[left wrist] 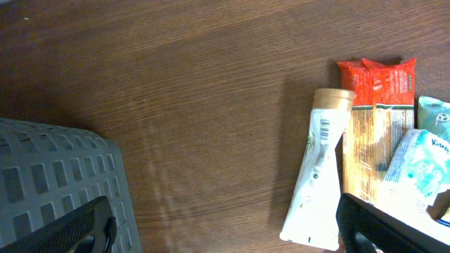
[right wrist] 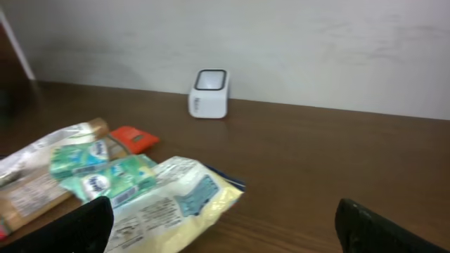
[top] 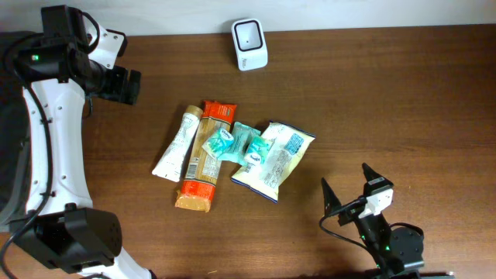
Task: Scan the item barcode
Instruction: 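Release the pack and raise the left gripper to its parked pose, then reach the right gripper over the items and grasp a green tissue pack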
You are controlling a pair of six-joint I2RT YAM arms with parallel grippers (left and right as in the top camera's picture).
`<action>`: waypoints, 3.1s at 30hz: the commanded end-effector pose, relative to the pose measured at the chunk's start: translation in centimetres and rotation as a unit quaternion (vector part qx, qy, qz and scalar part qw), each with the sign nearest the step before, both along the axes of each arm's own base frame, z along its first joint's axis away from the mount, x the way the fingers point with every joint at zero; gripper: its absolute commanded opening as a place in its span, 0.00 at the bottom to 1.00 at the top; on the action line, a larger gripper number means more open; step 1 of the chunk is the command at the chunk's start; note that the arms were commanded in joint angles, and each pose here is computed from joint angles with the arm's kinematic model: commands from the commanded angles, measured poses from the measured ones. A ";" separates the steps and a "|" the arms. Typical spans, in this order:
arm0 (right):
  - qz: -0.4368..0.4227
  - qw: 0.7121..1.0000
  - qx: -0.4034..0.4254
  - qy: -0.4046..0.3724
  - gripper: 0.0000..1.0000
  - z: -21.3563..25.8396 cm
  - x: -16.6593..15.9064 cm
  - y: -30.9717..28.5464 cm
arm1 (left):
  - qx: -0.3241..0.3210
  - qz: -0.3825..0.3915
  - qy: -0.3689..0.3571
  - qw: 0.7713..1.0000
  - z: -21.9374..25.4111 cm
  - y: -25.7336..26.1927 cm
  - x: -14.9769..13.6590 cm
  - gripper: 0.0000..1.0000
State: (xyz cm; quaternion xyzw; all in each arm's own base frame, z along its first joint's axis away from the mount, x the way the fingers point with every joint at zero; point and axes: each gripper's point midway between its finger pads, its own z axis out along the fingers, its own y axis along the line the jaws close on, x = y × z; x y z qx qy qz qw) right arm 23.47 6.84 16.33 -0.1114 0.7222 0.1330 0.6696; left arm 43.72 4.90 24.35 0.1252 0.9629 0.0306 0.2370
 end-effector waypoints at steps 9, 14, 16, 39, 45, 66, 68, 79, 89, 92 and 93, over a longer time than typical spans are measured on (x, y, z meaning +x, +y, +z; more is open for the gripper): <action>0.065 0.987 0.003 0.149 0.99 7.5 1.1 2.4 | 0.002 -0.009 -0.013 1.000 0.9 0.0 -0.1 0.99; 0.100 0.963 0.009 0.249 0.99 8.1 3.5 3.9 | 0.002 -0.009 -0.013 1.000 0.9 0.0 -0.1 0.99; 0.116 0.945 0.015 0.305 0.99 7.9 4.6 4.6 | 0.002 -0.009 -0.013 1.000 0.9 0.0 -0.1 0.99; 0.151 0.847 0.068 0.506 0.74 0.8 8.8 10.5 | 0.001 -0.009 -0.013 1.000 0.9 0.0 -0.1 0.99; 0.054 0.832 0.086 0.545 0.74 -0.5 8.2 12.2 | 0.001 -0.009 -0.012 1.000 0.9 0.0 -0.1 0.99; -0.119 0.775 -0.272 0.557 0.56 -10.9 10.2 18.6 | 0.001 -0.009 -0.012 1.000 0.9 0.0 -0.1 0.99; -0.141 0.775 -0.278 0.549 0.53 -10.9 10.6 17.7 | 0.002 -0.009 -0.013 1.000 0.9 0.0 -0.1 0.99; -0.124 0.781 -0.296 0.536 0.04 -9.0 10.8 17.6 | 0.001 -0.009 -0.012 1.000 0.9 0.0 -0.1 0.99; 0.348 0.741 -0.197 0.539 0.04 0.1 4.8 21.7 | 0.002 -0.009 -0.013 1.000 0.9 0.0 -0.1 0.99; 0.433 0.719 -0.190 0.509 0.04 -0.6 4.1 20.9 | 0.002 -0.009 -0.013 1.000 0.9 0.0 -0.1 0.99; 0.437 0.720 -0.191 0.503 0.04 -0.7 4.3 20.6 | 0.001 -0.009 -0.012 1.000 0.9 0.0 -0.1 0.99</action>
